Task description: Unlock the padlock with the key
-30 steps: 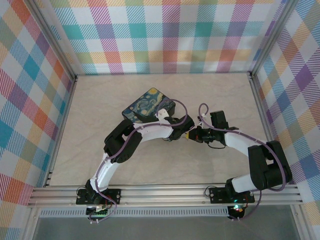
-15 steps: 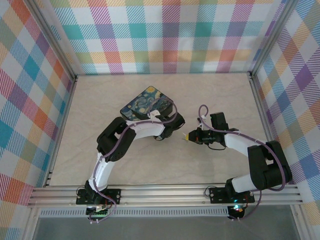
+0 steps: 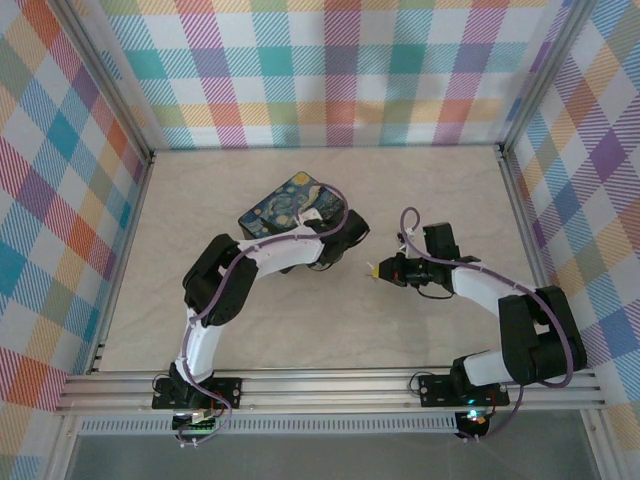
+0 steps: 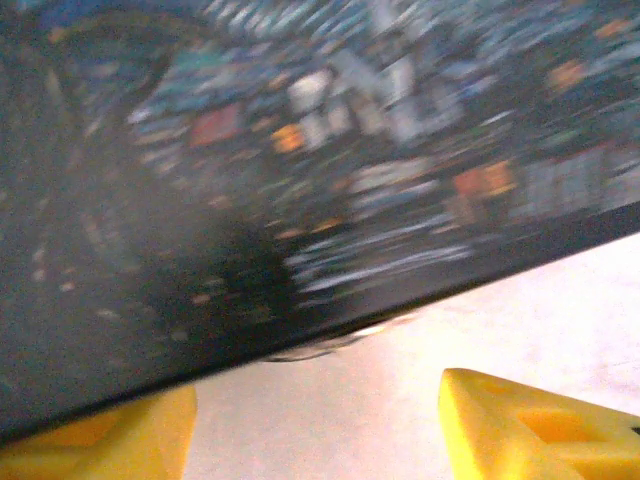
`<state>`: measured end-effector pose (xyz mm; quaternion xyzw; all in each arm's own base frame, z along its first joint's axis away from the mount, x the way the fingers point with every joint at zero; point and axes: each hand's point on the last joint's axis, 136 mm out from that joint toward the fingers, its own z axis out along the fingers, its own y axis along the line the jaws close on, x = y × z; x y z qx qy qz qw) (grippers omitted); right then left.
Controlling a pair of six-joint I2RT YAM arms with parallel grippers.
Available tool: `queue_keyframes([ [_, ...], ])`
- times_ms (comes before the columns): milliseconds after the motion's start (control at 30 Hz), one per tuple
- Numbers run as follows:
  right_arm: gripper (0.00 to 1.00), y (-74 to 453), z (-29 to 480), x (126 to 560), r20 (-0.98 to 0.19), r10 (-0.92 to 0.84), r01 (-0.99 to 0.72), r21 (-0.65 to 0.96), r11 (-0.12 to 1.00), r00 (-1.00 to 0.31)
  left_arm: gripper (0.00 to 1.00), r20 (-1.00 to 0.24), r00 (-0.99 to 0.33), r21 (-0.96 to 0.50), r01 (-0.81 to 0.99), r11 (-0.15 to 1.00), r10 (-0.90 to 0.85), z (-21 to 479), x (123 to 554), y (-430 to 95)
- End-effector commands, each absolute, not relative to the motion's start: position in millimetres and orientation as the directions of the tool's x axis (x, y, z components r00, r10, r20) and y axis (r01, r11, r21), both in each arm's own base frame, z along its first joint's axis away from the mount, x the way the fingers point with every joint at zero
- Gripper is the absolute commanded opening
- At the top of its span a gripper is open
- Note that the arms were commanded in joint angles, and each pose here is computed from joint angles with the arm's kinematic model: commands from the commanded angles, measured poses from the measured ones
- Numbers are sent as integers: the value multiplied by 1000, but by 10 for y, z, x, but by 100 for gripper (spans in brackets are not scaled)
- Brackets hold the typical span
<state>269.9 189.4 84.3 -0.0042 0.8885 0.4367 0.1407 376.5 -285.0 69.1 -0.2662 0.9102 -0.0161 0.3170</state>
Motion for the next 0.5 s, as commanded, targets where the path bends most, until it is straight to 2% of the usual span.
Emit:
queue_keyframes([
  [0,0,1876,981,2814,-277,129,-144,778,611,-952,66,-602,-637,-126,-518,846,-480,687,3767,-2819],
  [200,0,1895,995,2839,-274,134,-144,793,592,-952,62,-641,-628,-26,-556,831,-440,646,3812,-2825],
  [467,0,1844,942,2886,-264,149,-130,800,585,-953,62,-668,-622,33,-573,819,-409,650,3858,-2819],
])
